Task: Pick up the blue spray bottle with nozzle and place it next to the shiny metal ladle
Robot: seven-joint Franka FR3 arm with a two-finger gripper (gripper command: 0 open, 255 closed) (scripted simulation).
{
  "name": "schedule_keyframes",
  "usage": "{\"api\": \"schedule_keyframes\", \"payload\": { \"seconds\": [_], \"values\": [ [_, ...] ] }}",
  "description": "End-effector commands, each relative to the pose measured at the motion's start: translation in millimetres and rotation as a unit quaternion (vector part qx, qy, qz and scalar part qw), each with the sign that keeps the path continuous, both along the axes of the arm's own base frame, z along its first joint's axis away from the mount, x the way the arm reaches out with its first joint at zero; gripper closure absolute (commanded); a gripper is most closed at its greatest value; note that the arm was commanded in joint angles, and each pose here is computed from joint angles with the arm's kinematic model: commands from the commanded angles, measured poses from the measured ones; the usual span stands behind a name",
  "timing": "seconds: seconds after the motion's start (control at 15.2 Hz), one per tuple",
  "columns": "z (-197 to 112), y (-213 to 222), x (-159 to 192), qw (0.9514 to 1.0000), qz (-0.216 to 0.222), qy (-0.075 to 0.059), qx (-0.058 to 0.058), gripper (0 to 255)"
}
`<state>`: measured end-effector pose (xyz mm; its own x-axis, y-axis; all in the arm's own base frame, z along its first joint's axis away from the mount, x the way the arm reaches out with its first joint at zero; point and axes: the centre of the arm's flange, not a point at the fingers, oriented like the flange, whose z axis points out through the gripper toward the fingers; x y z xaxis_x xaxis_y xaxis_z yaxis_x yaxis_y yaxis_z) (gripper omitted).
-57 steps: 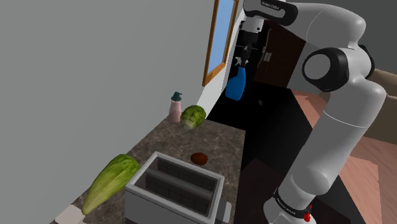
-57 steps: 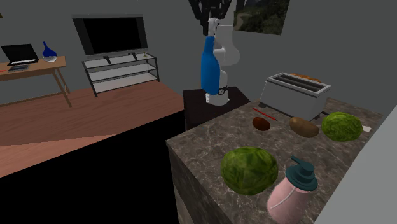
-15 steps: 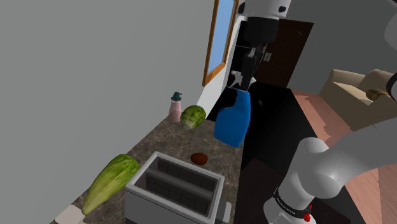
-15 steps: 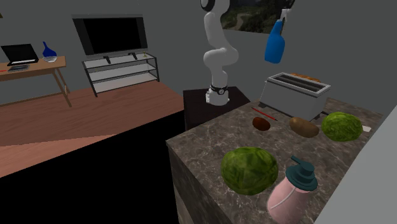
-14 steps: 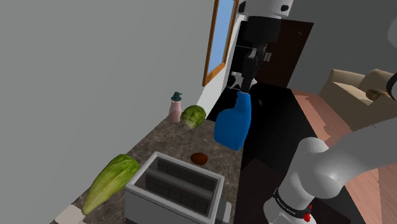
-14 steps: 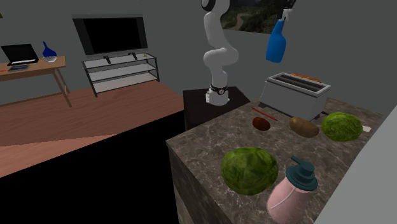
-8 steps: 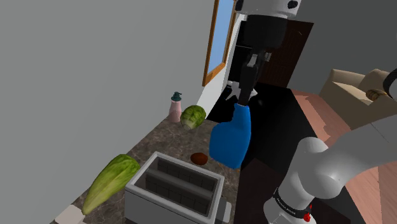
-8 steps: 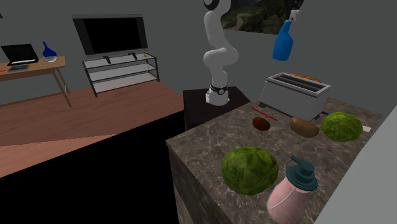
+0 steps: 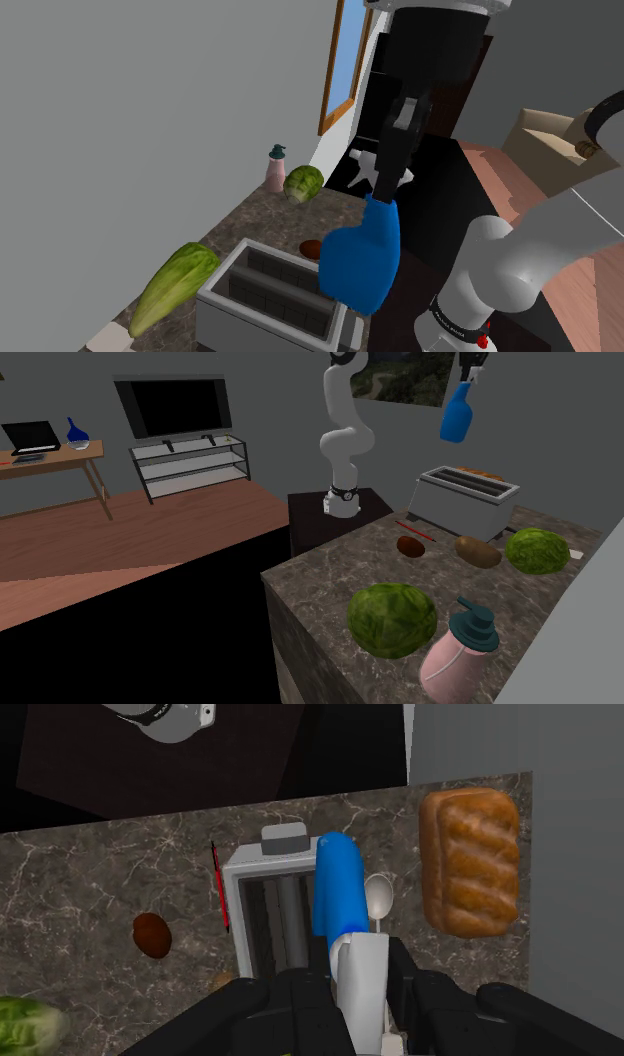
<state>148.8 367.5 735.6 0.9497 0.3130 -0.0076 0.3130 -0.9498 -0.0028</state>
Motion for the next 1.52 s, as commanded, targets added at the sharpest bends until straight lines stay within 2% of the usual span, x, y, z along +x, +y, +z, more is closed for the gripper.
{"api": "schedule_keyframes", "payload": {
  "seconds": [0.0, 0.2, 1.45],
  "values": [
    [0.4, 24.3, -14.3, 1.0000, -0.001, 0.000, 0.000, 255],
    [0.5, 60.2, -35.1, 1.0000, -0.001, 0.000, 0.000, 255],
    [-99.8, 60.2, -35.1, 1.0000, -0.001, 0.000, 0.000, 255]
  ]
}}
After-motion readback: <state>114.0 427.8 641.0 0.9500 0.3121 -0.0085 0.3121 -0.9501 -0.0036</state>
